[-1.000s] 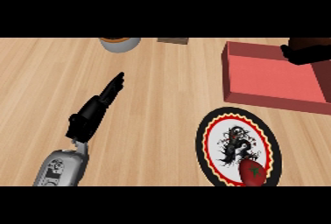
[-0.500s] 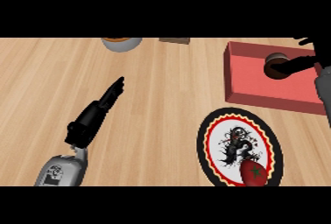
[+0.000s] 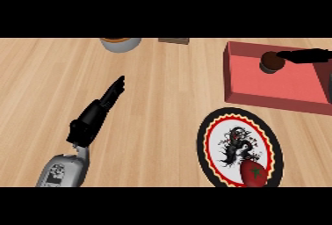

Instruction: Pick the cupcake from the plate and place it in the cardboard box

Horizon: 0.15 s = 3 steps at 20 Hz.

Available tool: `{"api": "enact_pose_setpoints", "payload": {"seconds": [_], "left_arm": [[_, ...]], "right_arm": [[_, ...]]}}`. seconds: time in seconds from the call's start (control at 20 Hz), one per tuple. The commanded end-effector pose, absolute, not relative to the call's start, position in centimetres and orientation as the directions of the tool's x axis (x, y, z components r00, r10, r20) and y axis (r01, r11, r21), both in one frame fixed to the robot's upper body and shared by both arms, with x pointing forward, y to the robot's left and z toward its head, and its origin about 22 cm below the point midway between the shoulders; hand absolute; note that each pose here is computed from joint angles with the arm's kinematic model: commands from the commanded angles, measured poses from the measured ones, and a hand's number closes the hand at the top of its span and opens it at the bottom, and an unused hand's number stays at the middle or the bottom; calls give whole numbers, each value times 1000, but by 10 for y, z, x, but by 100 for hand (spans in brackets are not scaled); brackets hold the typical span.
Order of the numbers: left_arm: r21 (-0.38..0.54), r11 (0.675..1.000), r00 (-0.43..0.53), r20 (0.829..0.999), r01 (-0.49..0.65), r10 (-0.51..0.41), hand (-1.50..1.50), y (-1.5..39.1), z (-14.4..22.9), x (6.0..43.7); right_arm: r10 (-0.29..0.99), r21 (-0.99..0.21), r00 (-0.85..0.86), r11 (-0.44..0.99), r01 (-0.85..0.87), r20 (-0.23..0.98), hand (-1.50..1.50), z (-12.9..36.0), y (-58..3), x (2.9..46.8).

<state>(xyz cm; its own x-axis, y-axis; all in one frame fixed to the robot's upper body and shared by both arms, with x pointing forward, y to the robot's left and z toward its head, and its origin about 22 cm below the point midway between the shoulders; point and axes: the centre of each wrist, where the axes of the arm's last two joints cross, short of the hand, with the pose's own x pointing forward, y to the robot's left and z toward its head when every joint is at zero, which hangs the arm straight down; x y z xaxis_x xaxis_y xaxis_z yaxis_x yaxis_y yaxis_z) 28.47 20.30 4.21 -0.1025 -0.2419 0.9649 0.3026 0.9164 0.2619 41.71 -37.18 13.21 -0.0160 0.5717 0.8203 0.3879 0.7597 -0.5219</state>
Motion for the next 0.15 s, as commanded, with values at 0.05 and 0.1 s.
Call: {"api": "enact_pose_setpoints", "payload": {"seconds": [0.05,0.1], "left_arm": [[263,914,-88,965,309,-248,0,202,46,285],[262,916,-94,965,305,-245,0,208,38,278]], "right_arm": [[368,-263,-143,841,473,919,-150,149,-417,403],[360,-255,-130,831,494,924,-150,133,-430,393]]}}
